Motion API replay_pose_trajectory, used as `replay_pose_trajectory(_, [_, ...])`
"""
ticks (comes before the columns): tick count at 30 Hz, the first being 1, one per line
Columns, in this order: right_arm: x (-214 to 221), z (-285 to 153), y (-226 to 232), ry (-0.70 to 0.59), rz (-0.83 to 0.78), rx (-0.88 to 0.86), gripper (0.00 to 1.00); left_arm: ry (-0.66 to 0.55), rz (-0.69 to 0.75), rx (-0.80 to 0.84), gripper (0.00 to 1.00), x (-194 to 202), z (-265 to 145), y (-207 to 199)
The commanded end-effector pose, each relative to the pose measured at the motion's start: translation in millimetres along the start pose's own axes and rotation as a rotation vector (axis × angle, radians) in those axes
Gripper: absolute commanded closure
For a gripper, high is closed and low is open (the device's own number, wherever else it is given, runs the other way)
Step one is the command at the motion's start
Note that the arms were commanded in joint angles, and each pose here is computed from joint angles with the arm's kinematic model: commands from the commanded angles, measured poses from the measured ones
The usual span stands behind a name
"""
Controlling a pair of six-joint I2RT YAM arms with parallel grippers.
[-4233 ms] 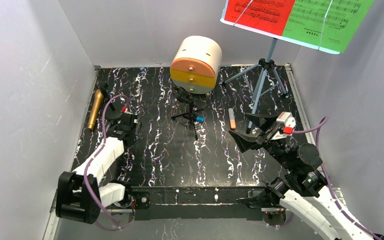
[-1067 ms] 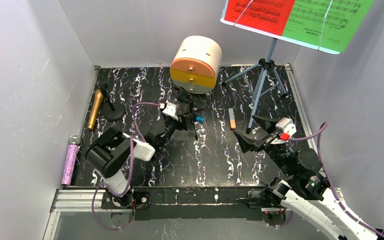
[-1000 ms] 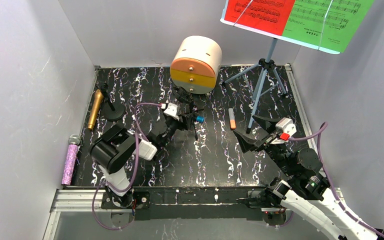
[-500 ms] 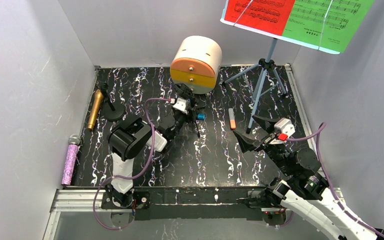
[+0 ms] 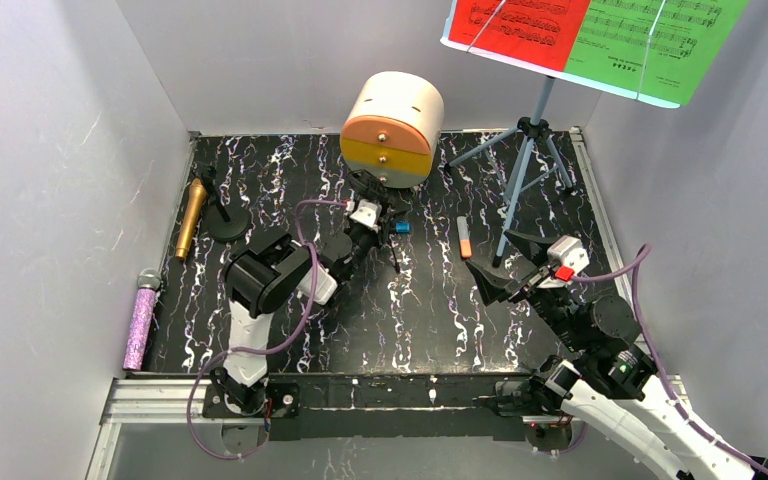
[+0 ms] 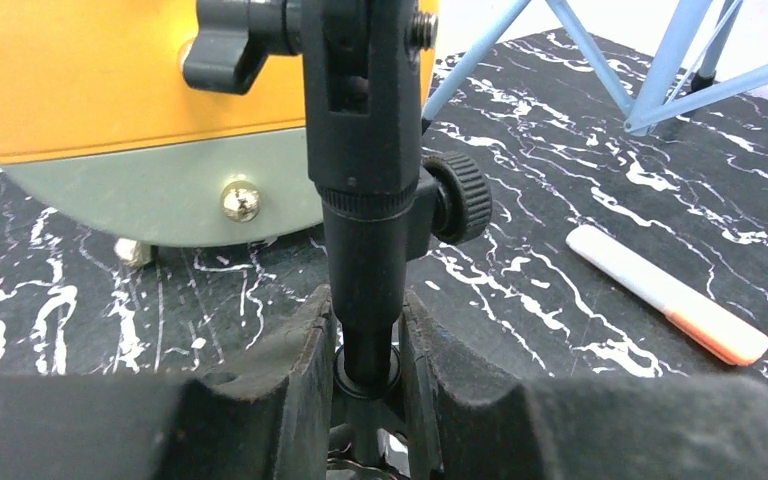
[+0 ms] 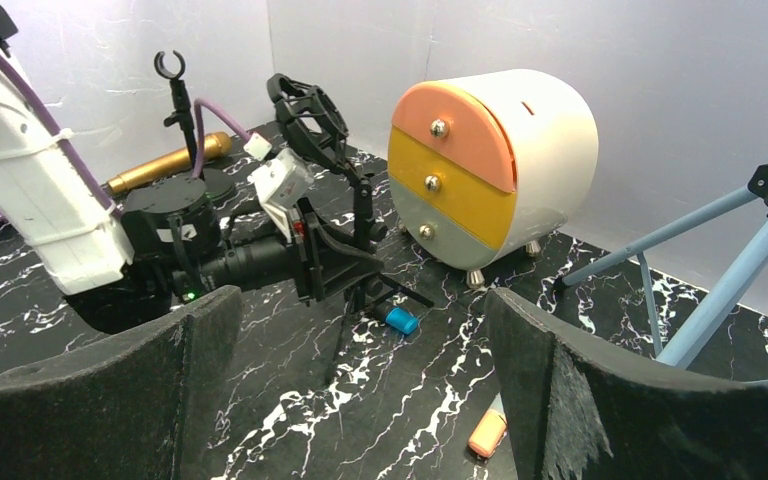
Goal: Pack up the instrument practice props
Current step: Move the microphone stand to the center of the board.
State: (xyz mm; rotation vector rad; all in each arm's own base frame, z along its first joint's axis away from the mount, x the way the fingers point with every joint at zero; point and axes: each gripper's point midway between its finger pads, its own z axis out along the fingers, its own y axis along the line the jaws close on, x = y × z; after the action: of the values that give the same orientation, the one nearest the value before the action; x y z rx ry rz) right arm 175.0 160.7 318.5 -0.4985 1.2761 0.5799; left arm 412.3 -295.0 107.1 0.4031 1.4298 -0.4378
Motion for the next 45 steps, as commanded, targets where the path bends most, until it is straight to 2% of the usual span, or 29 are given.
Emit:
replay_pose_trajectory(1, [-7.5,2.3,-4.0,-0.031,-0.004,0.023,0.01,-0.172,0.056,-0.115,0.99,-53.6,-19.3,26.0])
replay_pose_trajectory(9, [-5.8,3.8,-2.1,-0.025,0.0,0.014,0.01,-0.099,0.103,-0.374,1.0,-55.5,-84.3,78.1])
replay_pose_trajectory(20, [-0.9,6.5,-0.1,-0.011,-0.003,0.005,0.01,0.003,0.1,-0.893,1.0,-55.2,-206.2,169.1])
replay_pose_trajectory(25, [-0.9,6.8,1.1,-0.012,-0.001,-0.001,0.01,0.01,0.062,-1.091,1.0,-54.0,-257.4,202.6])
replay_pose_trajectory(35, [1.9,8.4,3.6,-0.01,-0.004,-0.014,0.01,0.008,0.077,-1.311,1.0,-64.5,-316.8,230.9])
replay_pose_trajectory(40, [3.3,10.2,5.5,-0.008,-0.006,-0.024,0.01,0.074,0.148,-1.401,1.0,-66.1,-337.7,237.9])
replay_pose_trajectory(45, [5.7,10.8,5.7,-0.002,-0.009,-0.025,0.01,0.128,0.215,-1.432,1.0,-73.6,-340.0,241.4])
